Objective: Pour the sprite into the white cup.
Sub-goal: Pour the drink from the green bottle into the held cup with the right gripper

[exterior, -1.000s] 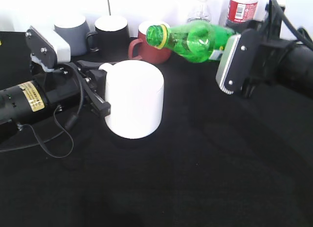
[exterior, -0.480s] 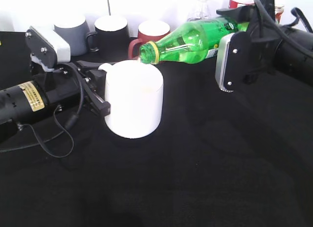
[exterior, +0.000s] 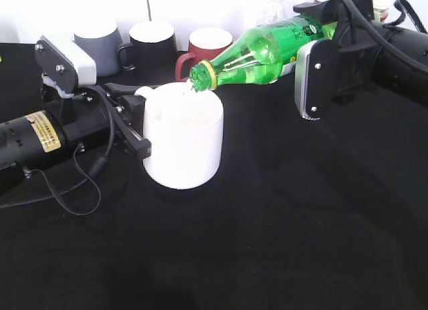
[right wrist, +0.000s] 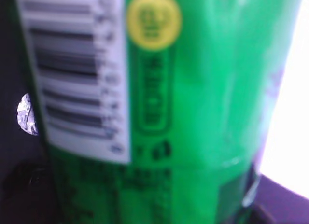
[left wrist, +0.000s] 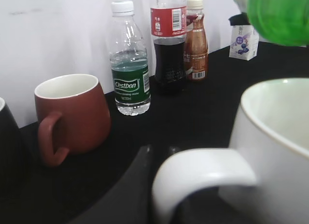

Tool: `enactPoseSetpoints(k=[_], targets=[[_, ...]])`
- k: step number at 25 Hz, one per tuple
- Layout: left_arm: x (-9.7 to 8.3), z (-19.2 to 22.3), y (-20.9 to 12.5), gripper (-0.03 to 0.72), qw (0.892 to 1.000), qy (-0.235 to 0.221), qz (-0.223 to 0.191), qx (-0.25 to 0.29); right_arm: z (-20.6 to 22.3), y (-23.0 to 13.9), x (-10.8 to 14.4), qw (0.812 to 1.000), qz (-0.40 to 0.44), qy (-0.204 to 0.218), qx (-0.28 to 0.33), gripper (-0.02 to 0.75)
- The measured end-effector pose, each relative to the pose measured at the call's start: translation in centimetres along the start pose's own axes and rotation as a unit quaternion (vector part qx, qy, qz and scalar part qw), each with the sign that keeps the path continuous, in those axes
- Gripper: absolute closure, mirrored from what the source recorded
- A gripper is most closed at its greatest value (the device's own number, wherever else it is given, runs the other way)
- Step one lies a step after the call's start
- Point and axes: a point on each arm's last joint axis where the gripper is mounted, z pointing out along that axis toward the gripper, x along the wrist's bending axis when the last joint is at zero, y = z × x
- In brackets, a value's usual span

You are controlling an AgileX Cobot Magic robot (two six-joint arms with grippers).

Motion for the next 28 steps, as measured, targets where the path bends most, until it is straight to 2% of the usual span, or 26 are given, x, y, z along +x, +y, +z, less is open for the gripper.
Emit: enactPoseSetpoints(k=[28], targets=[[-0.01,0.00,0.00,0.632,1.000,0.000,0.001,0.000,0.01,-0.07,-0.01,1.000,-0.006,0.000,0.004,0.330]])
